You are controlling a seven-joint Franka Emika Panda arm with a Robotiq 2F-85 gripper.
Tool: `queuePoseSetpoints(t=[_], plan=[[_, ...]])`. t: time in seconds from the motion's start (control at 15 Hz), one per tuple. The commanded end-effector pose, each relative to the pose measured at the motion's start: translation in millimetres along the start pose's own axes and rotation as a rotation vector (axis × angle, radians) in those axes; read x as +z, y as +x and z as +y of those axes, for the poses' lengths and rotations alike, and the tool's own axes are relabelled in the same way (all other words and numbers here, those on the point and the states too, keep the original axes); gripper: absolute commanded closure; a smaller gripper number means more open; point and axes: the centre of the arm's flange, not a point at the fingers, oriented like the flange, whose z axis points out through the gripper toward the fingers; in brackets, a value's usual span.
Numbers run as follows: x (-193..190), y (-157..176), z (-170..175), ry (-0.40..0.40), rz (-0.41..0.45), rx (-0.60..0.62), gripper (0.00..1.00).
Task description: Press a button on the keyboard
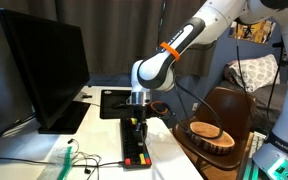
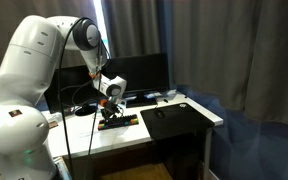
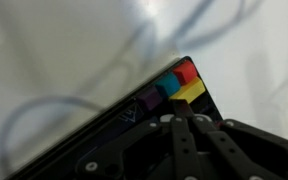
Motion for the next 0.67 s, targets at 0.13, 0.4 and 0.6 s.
queuePoseSetpoints(t=[0.13, 0.4, 0.6], plan=[[7.4, 8.9, 5.3, 0.017, -0.003, 0.018, 1.0], [7.8, 9.6, 7.0, 0.014, -0.004, 0.033, 1.0], [4.2, 9.7, 3.1, 0.003, -0.003, 0.03, 1.0]])
